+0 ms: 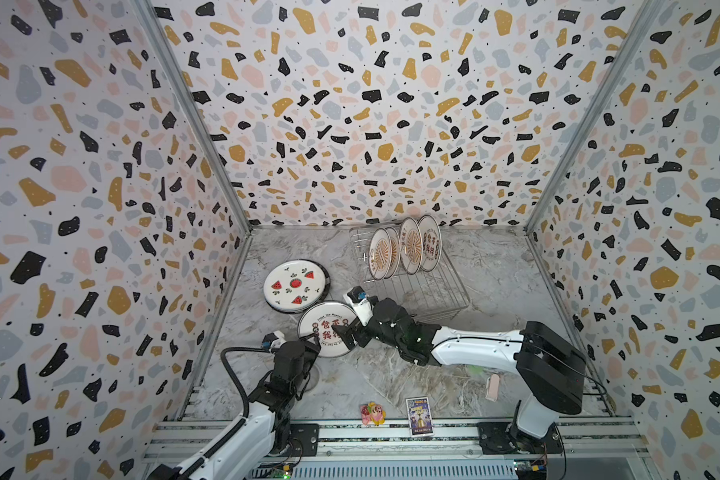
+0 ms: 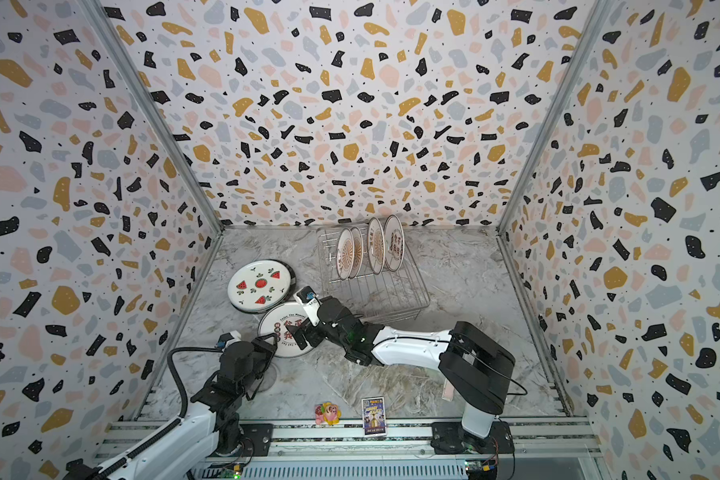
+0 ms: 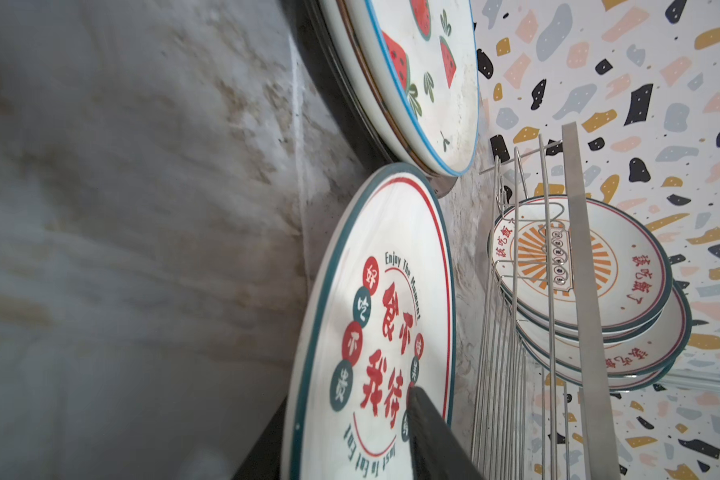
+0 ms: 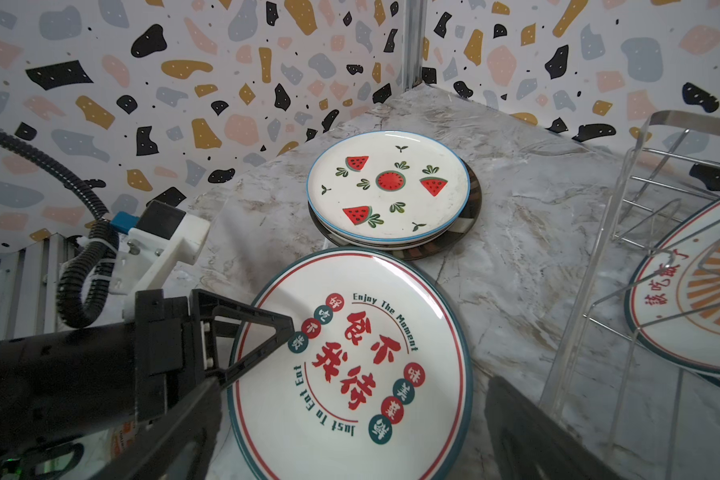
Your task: Unload the plates from the dish rack
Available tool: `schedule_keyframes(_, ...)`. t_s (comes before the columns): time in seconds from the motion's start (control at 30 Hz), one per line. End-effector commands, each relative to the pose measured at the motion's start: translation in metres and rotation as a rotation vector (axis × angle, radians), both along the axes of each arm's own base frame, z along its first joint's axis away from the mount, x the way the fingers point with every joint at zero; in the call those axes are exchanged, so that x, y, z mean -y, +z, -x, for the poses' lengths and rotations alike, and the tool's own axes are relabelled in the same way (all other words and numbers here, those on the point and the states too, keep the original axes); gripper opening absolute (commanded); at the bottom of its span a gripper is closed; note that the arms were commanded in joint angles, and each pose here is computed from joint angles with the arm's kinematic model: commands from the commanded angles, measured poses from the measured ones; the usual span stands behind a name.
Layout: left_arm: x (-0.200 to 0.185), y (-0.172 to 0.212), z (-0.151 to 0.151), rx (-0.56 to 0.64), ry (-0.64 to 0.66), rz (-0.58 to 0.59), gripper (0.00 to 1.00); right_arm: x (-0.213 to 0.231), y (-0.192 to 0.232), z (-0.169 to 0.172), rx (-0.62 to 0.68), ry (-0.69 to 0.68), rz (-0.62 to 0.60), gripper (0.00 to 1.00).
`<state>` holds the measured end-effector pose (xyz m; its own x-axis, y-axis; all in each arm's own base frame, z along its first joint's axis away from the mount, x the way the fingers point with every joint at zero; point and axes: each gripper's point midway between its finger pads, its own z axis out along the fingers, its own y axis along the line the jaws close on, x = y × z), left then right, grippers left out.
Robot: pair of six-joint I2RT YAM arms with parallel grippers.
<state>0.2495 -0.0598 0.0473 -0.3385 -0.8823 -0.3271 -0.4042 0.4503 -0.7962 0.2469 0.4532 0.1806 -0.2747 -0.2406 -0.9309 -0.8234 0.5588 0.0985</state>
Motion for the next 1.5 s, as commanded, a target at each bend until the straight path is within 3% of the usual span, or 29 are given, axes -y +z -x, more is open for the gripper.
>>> schedule_keyframes(0.0, -0.008, 0.003, -0.003, 0.027, 0.038, -0.029, 0.51, -0.006, 0.017, -0.003, 0.024, -0.003, -0.026, 0.99)
schedule_keyframes(0.27, -0.015, 0.002, -0.004, 0.021, 0.063, -0.064, 0.54, -0.007, 0.016, -0.004, 0.023, -0.007, -0.023, 0.99)
schedule_keyframes(0.37, -0.018, 0.001, -0.003, 0.020, 0.076, -0.075, 0.62, -0.006, 0.015, -0.005, 0.024, -0.011, -0.021, 1.00)
schedule_keyframes(0.53, -0.018, 0.001, -0.003, 0.023, 0.074, -0.083, 0.65, -0.007, 0.014, -0.005, 0.025, -0.013, -0.019, 0.99)
schedule_keyframes(0.73, -0.015, 0.005, -0.006, 0.047, 0.055, -0.086, 0.84, -0.007, 0.011, -0.006, 0.023, -0.016, -0.015, 1.00)
schedule_keyframes(1.0, -0.020, 0.008, -0.007, 0.052, 0.075, -0.106, 0.95, -0.006, 0.011, -0.006, 0.025, -0.022, -0.013, 1.00)
schedule_keyframes(1.47, -0.034, 0.012, -0.004, 0.052, 0.133, -0.154, 0.91, -0.004, 0.010, -0.008, 0.029, -0.033, -0.007, 1.00)
